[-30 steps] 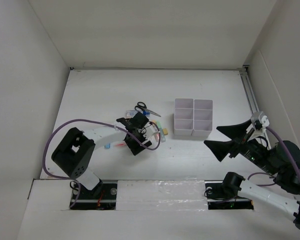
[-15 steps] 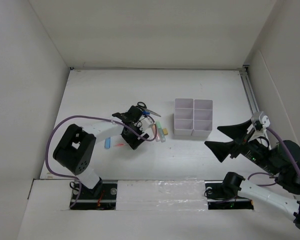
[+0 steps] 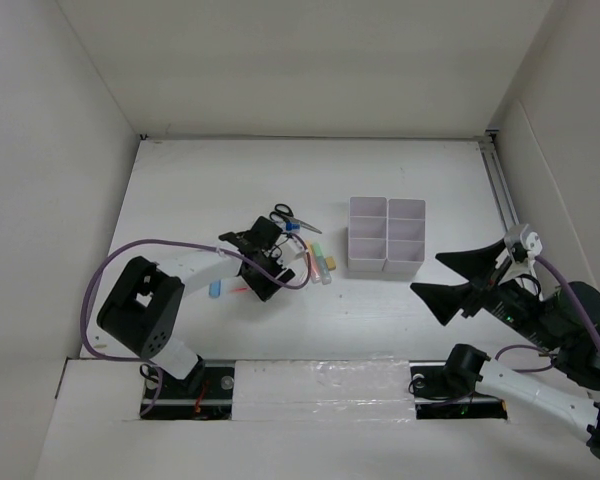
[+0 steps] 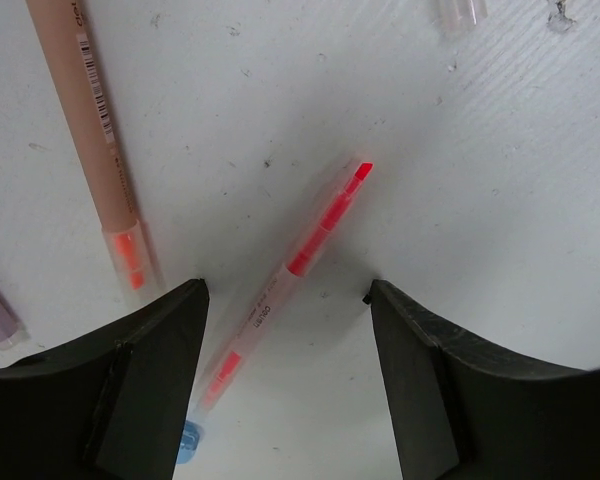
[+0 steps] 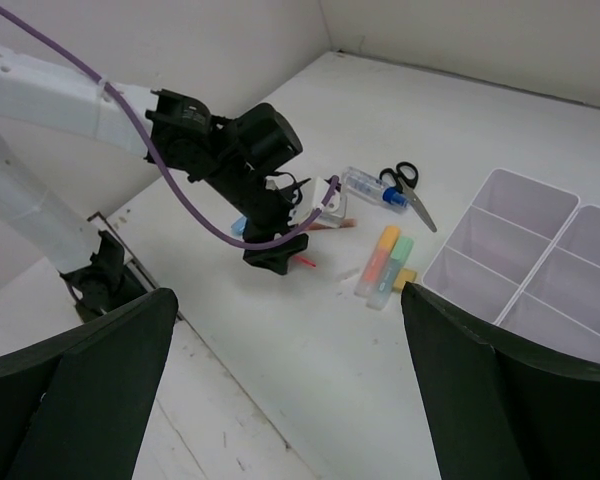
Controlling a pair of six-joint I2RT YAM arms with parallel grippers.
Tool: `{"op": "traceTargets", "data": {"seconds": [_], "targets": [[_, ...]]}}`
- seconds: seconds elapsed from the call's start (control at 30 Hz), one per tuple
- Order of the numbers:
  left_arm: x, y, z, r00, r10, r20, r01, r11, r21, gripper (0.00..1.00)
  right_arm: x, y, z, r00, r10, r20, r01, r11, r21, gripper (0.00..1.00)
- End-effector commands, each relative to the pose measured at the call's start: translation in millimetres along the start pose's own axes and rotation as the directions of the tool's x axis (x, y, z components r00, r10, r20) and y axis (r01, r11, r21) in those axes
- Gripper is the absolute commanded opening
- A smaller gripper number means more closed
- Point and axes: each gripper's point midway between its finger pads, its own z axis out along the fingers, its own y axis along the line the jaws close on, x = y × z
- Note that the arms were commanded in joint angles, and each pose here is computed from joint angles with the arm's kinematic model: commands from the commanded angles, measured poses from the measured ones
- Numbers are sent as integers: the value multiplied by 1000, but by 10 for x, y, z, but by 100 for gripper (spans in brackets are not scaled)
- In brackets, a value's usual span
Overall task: Sort the stationery into containers
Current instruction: Grab a piece of stationery with the left arm
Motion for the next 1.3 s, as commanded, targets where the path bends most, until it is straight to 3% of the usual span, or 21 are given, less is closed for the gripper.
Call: {"op": "traceTargets", "data": {"seconds": [0.0,0.2,0.47,0.5,0.57,0.67,0.73,0.77,1.1,1.27], "targets": [[552,-25,52,981,36,-190,-36,999,0,61,-137,46,-45,999,2,46,-1,1000,-22,100],[589,-100,84,978,35,-205,-27,999,42,49,-152,46,-69,999,3,54,-2,1000,-25,100],[623,-137,95,975,54,-217,-39,997,70,41,-214,3,-130,997,5,72,-5,1000,-1,100],[623,-137,95,975,54,-217,-39,997,70,38,-249,10,-147,997,7,80,-6,1000,-4,100],[623,-137,95,975,54,-217,-39,997,70,20,-250,10,-147,997,7,81,-6,1000,-4,100],[623,-137,95,975,54,-217,-39,997,70,9,-263,11,-166,997,7,81,-6,1000,-4,100],[623,-137,95,975,54,-217,-39,997,70,8,-255,4,-193,997,7,81,-6,1000,-4,100],[623,-137,95,975,54,-217,-39,997,70,0,-260,-14,-192,996,7,83,-7,1000,6,100],[546,-136,9,982,44,-184,-33,997,64,0,-320,-45,-239,994,1,107,-3,1000,21,100],[343,-143,-140,988,65,-141,-67,998,-6,0,-268,-44,-163,995,8,97,-10,1000,23,100]]}}
